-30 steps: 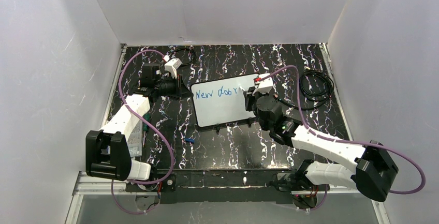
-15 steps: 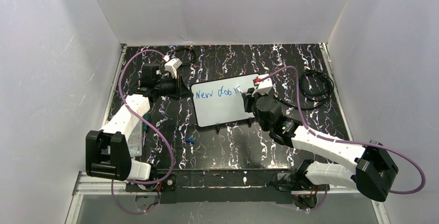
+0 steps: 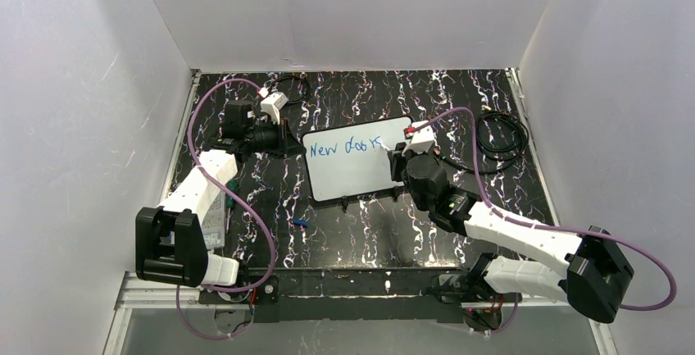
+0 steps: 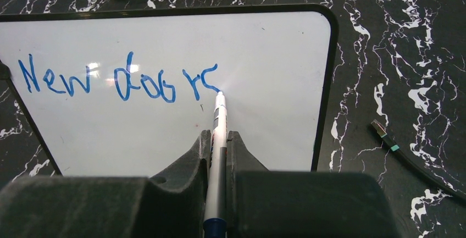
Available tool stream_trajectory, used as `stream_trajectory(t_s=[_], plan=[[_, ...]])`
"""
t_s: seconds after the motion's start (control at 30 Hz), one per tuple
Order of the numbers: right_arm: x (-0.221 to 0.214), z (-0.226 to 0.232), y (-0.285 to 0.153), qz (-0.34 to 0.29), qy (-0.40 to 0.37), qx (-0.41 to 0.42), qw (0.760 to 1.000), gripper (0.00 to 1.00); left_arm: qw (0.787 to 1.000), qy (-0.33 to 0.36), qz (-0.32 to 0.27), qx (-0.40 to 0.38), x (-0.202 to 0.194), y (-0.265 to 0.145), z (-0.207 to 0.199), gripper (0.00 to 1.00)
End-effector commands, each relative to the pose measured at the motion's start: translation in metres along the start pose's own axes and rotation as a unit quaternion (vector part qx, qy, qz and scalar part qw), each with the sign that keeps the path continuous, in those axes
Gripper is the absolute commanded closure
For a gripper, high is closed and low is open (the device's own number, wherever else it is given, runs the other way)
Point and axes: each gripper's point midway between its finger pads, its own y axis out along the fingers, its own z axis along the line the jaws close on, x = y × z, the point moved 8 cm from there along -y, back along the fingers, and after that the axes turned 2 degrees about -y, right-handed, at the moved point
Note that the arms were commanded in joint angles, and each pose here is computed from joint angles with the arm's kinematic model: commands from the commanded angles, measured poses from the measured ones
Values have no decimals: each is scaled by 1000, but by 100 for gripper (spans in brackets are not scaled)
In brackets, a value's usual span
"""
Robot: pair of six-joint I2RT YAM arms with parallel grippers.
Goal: Write a sentence on the whiteboard
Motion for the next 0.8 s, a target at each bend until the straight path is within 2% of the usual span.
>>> stream_trajectory(t_s=[0.0, 0.4, 0.77], plan=[[-4, -9, -4, 3, 0, -23, 1000, 99, 1000, 17, -10, -17, 3, -8, -12, 100], [-10, -4, -5, 10, 12, 7, 1000, 99, 1000, 19, -10, -18, 3, -8, -13, 100], [21, 13, -5, -39, 31, 71, 996, 99, 1000, 17, -9, -17, 3, -8, -13, 100]])
